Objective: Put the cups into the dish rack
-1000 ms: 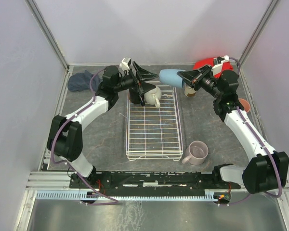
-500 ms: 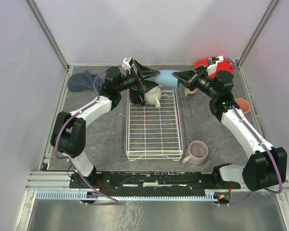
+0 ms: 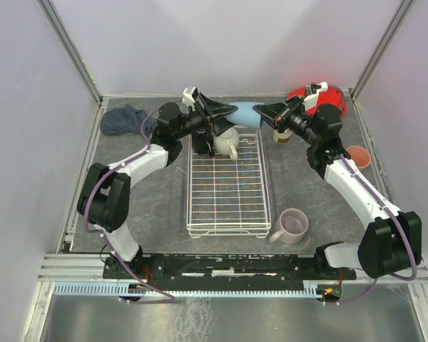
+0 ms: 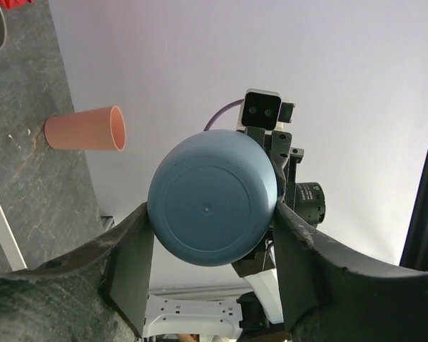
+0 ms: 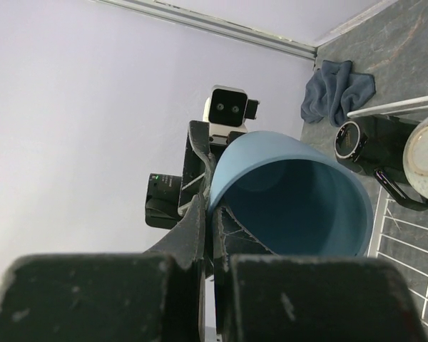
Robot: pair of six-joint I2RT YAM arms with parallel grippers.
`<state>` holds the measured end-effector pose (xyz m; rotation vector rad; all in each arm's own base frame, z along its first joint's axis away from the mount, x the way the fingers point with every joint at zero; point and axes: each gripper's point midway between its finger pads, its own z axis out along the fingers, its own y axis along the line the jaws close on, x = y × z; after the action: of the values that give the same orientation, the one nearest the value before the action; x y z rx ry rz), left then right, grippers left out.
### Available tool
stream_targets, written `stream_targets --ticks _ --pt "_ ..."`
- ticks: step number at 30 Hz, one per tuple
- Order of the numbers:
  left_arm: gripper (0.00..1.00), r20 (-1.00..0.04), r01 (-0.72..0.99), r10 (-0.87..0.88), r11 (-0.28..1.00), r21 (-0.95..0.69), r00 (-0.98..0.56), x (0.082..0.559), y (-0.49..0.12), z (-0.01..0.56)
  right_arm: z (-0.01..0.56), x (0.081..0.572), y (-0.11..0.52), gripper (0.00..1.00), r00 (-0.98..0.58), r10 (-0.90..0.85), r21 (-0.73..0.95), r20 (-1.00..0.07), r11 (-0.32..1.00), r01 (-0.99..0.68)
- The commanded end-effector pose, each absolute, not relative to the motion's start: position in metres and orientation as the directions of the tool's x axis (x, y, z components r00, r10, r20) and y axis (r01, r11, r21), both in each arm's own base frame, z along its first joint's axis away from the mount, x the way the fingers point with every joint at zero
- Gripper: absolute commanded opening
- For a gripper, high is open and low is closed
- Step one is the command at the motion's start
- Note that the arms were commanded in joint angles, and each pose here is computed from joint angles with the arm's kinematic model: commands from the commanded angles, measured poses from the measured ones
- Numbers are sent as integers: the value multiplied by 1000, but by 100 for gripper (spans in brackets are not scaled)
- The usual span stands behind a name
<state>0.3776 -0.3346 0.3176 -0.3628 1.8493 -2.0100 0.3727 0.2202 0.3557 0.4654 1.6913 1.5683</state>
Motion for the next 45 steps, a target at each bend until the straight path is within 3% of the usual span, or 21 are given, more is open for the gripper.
stream_targets --ticks 1,3,5,8,13,18,26,36,45 --pt "23 -91 149 -419 -107 -983 -903 366 -343 332 371 372 225 1 -627 710 941 -320 158 -301" --pt "9 -116 169 -425 -89 -982 -898 367 -343 333 370 370 226 4 -633 698 936 -336 175 -304" --pt "3 -164 193 -422 -25 -981 -892 367 -344 329 367 366 224 19 -632 686 930 -361 210 -303" --pt "3 -264 243 -409 104 -964 -873 365 -341 322 363 360 221 45 -625 667 914 -405 266 -308" --pt "3 -403 295 -382 311 -904 -832 359 -334 297 344 347 205 65 -590 588 828 -553 471 -306" --pt "3 -544 359 -346 473 -805 -764 359 -330 287 323 334 170 67 -538 509 699 -672 676 -233" --pt "3 -725 490 -170 633 -599 -667 368 -352 285 319 319 135 67 -483 420 552 -768 817 -167" --pt "3 -781 494 26 787 -369 -624 377 -363 268 318 309 116 67 -474 353 460 -807 878 -130" --pt "3 -760 398 47 871 -286 -649 348 -308 261 312 307 106 68 -473 323 417 -820 903 -107"
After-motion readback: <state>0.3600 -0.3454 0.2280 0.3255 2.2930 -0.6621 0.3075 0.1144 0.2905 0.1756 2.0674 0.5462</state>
